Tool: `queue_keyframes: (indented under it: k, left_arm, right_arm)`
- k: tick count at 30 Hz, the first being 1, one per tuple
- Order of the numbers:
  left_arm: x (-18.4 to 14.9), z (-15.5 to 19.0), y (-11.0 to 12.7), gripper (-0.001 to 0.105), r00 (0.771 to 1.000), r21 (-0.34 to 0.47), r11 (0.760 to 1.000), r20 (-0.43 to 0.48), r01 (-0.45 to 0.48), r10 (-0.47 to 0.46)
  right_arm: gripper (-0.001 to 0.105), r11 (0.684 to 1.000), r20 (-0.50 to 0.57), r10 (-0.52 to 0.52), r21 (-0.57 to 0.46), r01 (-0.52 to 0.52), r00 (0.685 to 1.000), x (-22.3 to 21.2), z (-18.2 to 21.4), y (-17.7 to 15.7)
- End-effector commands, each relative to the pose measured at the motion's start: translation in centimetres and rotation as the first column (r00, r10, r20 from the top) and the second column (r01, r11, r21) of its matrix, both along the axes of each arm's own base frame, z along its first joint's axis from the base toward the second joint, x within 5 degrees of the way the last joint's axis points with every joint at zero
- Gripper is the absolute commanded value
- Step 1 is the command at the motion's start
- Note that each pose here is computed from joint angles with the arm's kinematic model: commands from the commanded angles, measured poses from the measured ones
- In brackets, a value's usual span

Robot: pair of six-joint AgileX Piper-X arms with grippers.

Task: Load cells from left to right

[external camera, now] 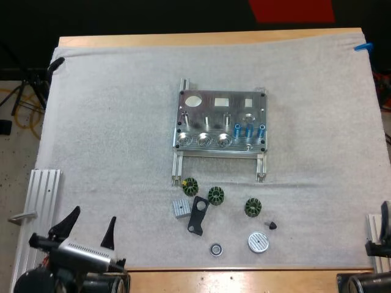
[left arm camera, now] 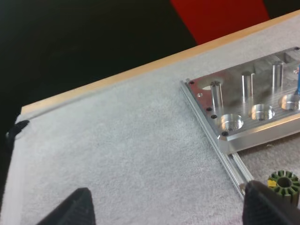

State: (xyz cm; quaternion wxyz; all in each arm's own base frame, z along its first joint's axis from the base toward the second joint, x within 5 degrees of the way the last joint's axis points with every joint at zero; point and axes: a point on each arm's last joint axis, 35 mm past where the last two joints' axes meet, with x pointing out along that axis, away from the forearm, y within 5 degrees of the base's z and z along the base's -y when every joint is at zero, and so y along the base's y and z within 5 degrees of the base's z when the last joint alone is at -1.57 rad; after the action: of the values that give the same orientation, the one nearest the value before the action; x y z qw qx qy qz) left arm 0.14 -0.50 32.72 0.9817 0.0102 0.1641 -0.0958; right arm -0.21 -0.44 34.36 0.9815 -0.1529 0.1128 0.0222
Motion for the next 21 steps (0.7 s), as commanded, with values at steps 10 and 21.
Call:
queue_keyframes:
  k: [10, 21]
  left_arm:
    - [2.4, -2.9, -0.1, 0.065, 0.997, -0.033, 0.999, -0.074, -0.025, 0.023]
    - [2.8, -3.7, -0.1, 0.065, 0.995, -0.047, 0.998, -0.094, -0.033, 0.029]
  right_arm:
    - [0.060, 1.000, -0.118, 0.006, -0.022, -0.009, 0.993, 2.2, -3.2, 0.3]
    - [0.060, 1.000, -0.182, 0.005, -0.029, -0.010, 0.983, 3.1, -5.2, 0.4]
